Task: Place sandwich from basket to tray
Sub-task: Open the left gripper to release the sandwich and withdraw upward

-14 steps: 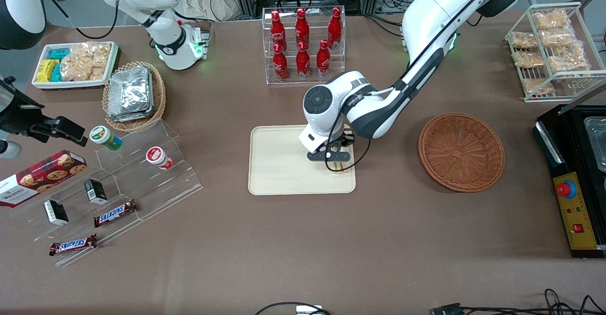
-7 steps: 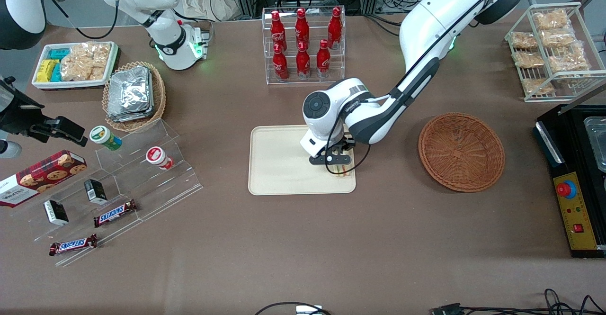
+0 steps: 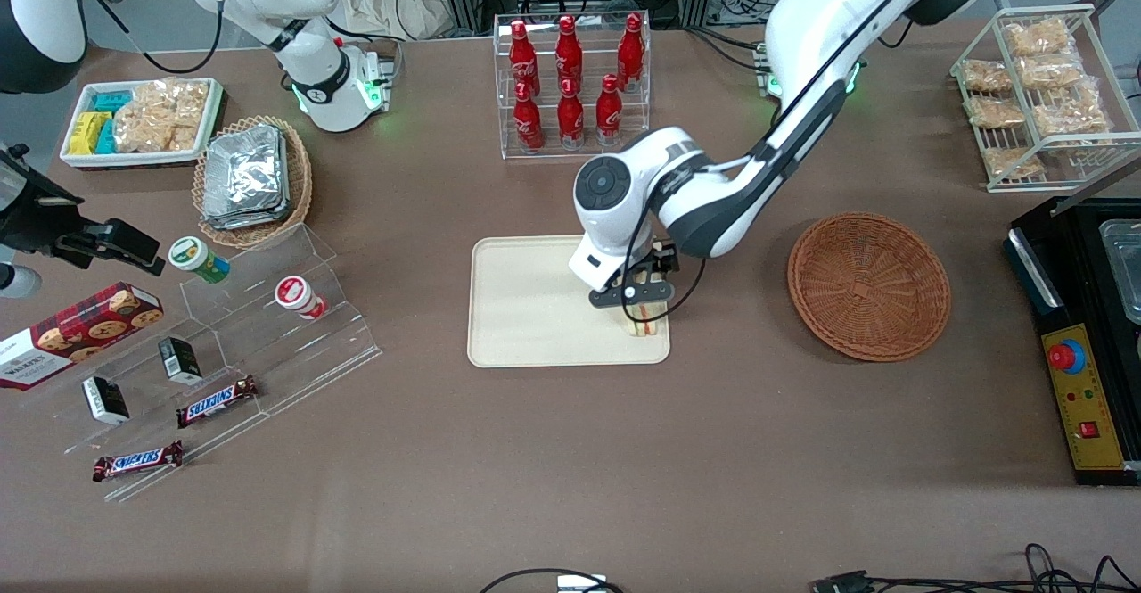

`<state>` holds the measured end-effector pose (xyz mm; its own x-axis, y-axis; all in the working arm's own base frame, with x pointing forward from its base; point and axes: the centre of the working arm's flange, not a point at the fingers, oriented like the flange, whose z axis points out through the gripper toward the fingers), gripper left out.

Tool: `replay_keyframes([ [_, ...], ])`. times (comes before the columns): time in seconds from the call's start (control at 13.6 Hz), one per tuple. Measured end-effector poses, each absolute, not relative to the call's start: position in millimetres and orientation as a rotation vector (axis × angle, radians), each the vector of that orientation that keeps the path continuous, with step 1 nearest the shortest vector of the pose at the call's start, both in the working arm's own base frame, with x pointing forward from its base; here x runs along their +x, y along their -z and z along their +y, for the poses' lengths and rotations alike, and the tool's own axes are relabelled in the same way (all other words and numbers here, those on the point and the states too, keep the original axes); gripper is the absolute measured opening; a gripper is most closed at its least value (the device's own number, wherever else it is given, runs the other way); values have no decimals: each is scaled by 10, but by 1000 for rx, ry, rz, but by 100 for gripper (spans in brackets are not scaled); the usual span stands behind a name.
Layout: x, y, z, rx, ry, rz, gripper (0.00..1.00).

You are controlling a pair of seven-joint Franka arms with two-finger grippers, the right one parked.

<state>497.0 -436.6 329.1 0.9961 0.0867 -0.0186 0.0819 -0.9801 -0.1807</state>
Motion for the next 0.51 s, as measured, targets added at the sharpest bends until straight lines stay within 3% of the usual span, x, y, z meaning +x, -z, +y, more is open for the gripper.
replay_keyframes([
  [0.29,5186,-4580,-3625,-2973,-46,-177,100],
  [0.51,5402,-5131,-2614,-2951,-62,-239,100],
])
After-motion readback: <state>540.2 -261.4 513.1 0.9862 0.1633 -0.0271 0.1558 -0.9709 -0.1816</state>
